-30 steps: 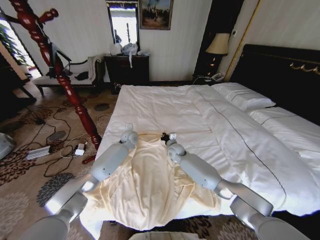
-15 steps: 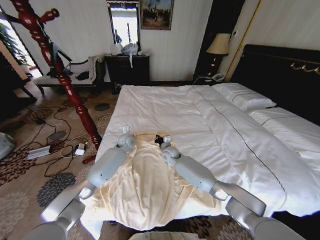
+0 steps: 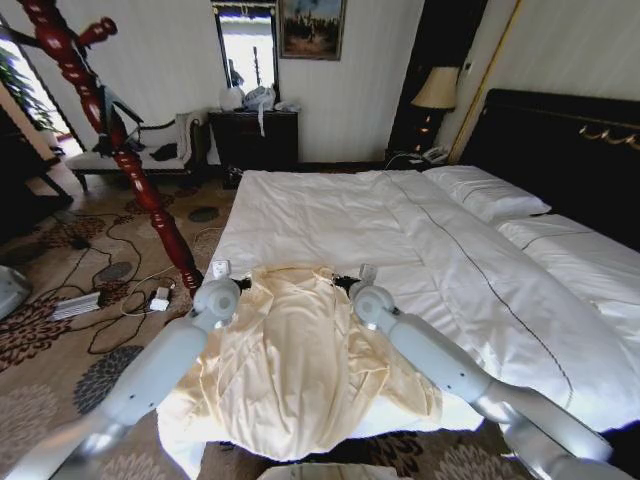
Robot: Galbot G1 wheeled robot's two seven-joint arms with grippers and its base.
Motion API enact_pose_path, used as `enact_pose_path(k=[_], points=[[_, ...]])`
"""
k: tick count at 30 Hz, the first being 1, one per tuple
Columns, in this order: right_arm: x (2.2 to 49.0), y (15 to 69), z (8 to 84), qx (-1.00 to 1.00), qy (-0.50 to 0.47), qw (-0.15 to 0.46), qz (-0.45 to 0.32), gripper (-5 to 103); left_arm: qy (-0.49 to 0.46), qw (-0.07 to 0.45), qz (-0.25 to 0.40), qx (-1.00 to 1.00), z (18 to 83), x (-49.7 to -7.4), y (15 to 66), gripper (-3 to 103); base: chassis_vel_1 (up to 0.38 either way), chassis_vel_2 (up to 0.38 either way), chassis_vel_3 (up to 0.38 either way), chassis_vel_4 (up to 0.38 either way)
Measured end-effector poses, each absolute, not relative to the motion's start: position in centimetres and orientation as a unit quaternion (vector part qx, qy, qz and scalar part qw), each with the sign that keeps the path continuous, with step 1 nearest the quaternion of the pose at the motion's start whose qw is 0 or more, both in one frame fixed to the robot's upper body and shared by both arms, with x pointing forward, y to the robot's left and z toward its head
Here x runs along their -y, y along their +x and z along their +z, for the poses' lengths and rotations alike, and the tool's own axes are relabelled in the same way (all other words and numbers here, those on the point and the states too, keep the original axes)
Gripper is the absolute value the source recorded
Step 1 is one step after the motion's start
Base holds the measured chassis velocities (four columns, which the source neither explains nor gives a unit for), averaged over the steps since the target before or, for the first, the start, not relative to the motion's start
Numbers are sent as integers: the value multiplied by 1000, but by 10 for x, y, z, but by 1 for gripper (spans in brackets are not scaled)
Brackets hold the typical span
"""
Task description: Pick up the clothes from the bed and hang them on the clothes hanger.
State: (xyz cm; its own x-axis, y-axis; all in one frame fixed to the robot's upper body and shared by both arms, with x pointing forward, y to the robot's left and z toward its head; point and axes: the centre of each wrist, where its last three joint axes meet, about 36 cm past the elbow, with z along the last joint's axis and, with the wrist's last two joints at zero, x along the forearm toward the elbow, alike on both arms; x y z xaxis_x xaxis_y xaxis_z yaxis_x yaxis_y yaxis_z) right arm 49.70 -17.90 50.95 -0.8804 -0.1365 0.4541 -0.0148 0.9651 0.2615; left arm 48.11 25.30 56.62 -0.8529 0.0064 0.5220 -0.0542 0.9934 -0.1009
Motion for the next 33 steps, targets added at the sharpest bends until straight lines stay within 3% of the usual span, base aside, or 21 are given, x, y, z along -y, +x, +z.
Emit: enact_pose_path(k=[1,2,4,8,9,12,13,16,20,26,31,33], points=[[179,497,510,961,39,241,-126,60,12,271,56,961,566,-253,481,55,0,0,0,0],[190,492,520,966,36,218,-134,71,9,247,62,967,582,-261,475,66,0,0,0,0],[200,489,528,970,35,195,-142,71,9,231,68,971,595,-267,471,66,0,0,0,0],[251,479,559,980,35,59,-187,91,8,154,84,985,642,-278,460,87,0,0,0,0],[251,479,559,980,35,59,-187,91,8,154,84,985,642,-278,460,87,0,0,0,0],[283,470,578,980,21,-47,-190,99,23,73,69,995,676,-290,458,97,0,0,0,0],[283,470,578,980,21,-47,-190,99,23,73,69,995,676,-290,458,97,0,0,0,0],[304,458,605,975,9,-120,-187,100,60,-2,30,998,721,-322,452,100,0,0,0,0],[315,450,621,967,-2,-169,-192,100,101,-53,5,994,772,-362,439,100,0,0,0,0],[337,443,619,953,-9,-236,-189,100,130,-87,-1,988,816,-392,423,100,0,0,0,0],[347,434,613,952,-19,-243,-184,100,163,-99,-11,982,836,-411,426,100,0,0,0,0],[349,431,610,953,-23,-240,-182,100,209,-83,2,974,851,-449,441,100,0,0,0,0]])
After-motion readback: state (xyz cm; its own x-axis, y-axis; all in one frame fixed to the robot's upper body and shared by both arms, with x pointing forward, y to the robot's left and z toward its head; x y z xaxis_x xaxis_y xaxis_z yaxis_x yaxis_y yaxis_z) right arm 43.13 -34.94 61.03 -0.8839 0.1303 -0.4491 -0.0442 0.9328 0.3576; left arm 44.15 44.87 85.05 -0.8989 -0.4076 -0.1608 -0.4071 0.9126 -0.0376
